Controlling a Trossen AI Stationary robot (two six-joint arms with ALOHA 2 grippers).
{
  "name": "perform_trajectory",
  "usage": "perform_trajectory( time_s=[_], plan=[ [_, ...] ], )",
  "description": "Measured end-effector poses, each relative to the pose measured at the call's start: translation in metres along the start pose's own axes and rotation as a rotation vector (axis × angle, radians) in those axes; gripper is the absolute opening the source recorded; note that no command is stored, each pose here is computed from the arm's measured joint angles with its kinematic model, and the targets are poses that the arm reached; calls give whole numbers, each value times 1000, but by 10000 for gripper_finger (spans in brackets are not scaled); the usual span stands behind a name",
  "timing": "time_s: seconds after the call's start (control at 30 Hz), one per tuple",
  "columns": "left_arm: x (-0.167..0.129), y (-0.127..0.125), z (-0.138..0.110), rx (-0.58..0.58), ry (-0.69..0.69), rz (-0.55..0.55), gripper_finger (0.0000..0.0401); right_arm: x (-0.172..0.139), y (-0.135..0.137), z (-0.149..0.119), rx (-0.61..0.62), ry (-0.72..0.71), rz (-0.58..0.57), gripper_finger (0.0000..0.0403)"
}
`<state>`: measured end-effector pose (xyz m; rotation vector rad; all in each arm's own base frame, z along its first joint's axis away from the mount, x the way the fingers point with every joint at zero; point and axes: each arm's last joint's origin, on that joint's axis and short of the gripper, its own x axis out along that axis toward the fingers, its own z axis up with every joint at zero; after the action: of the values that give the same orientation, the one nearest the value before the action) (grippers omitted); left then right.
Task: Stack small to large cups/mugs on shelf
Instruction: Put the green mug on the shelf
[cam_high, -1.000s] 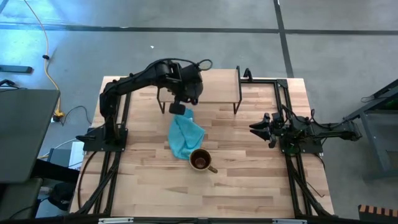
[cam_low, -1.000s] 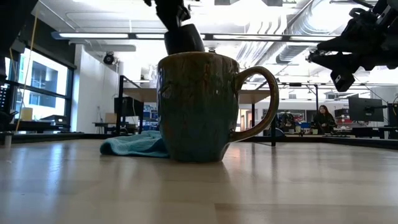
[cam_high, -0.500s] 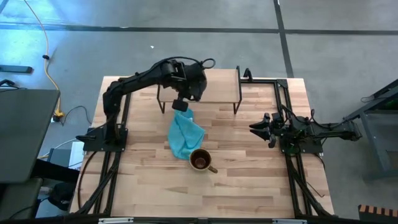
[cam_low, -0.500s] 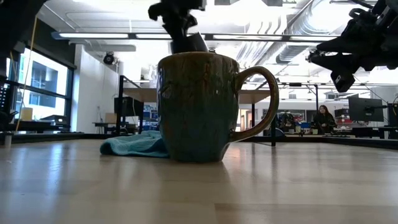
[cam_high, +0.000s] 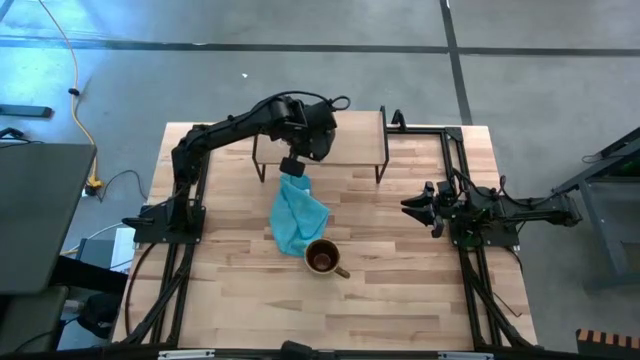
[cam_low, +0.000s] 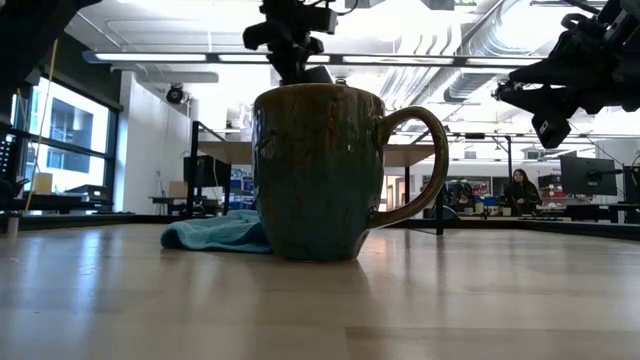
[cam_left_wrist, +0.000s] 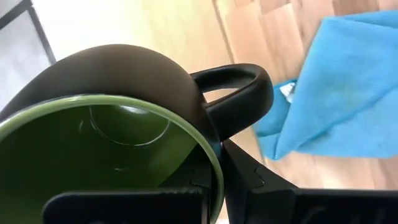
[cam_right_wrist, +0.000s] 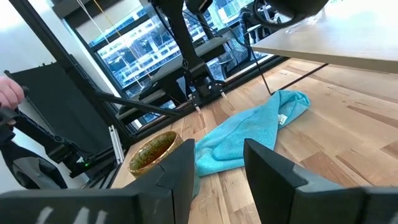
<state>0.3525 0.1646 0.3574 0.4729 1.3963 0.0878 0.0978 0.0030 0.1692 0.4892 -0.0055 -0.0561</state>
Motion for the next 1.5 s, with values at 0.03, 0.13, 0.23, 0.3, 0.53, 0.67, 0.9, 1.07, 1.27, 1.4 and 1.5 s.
perform_trajectory(
  time_s=[0.03, 0.13, 0.23, 0.3, 0.53, 0.67, 0.9, 1.07, 1.27, 1.4, 1.5],
  plan=[
    [0, 1, 0, -2, -3, 4, 4, 0, 0, 0, 0, 0, 0, 128],
    [0, 1, 0, -2, -1, 5, 4, 0, 0, 0, -1, 0, 0, 128],
    [0, 0, 0, 1, 3, 1, 4, 0, 0, 0, -1, 1, -1, 128],
    [0, -1, 0, 2, 3, -7, 4, 0, 0, 0, -1, 0, -1, 128],
    [0, -1, 0, -2, 3, -7, 4, 0, 0, 0, -1, -2, -5, 128],
    [0, -1, 0, -2, 3, -7, 4, 0, 0, 0, -1, -2, -5, 128],
    [0, -1, 0, -2, 2, -9, 14, 0, 0, 0, -1, -2, -5, 128],
    [3, -1, 1, -3, 6, -22, 6, 0, 0, 0, -1, -2, -5, 128],
    [11, -1, 4, 1, 4, -46, 16, 0, 0, 0, -1, -2, -5, 128],
    [15, -1, 6, 5, 12, -50, 9, 0, 0, 0, -1, -1, -5, 128],
    [14, 0, 6, 9, 6, -40, 5, 0, 0, 0, -1, -1, -5, 128]
  ],
)
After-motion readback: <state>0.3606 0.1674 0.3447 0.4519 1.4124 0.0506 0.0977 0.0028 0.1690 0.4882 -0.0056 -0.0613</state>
